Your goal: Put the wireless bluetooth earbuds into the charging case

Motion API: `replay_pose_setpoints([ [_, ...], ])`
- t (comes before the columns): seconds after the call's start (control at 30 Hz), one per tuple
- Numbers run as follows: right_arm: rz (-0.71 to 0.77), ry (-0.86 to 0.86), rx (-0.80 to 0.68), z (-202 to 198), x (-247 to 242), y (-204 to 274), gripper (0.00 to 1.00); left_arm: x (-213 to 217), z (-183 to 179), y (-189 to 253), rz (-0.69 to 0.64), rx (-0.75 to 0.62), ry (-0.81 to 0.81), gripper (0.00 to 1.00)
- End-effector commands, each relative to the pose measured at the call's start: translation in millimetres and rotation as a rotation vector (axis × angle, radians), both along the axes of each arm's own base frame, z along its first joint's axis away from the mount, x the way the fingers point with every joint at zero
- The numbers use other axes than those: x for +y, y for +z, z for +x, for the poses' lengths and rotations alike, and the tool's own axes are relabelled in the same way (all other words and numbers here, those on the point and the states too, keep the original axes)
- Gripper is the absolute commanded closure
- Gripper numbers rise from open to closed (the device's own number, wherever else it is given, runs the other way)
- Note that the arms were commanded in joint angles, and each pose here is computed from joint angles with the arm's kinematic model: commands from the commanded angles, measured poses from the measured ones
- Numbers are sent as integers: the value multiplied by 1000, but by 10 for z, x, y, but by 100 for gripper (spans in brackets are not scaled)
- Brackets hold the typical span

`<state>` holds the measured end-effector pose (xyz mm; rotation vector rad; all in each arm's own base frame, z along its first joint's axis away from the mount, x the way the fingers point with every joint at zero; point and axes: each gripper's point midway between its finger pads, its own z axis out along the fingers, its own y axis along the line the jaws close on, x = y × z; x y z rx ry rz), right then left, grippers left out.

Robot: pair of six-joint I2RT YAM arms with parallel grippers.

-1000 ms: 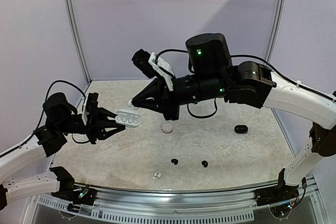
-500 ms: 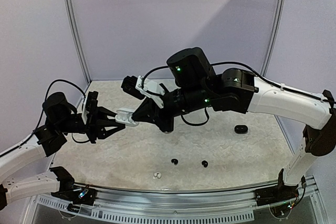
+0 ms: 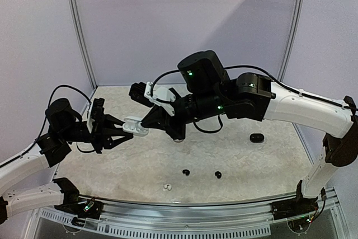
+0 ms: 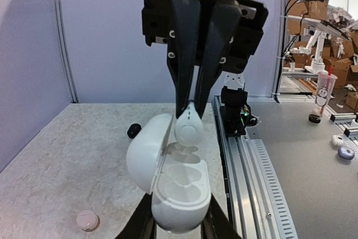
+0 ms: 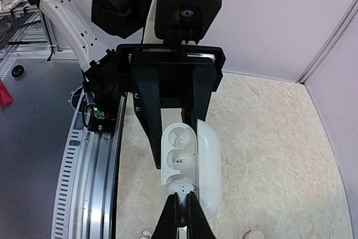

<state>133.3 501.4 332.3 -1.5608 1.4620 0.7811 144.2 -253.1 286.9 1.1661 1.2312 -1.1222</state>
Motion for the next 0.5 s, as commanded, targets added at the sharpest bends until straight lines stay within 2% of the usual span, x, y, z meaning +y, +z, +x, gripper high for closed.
replay_pose_setpoints([
  [0.0, -36, 7, -23, 2, 48, -139, 100, -27, -51, 154, -28, -47, -28, 100],
  [0.47, -69, 13, -32, 20, 87, -259, 100, -44, -52, 159, -32, -38, -31, 100],
])
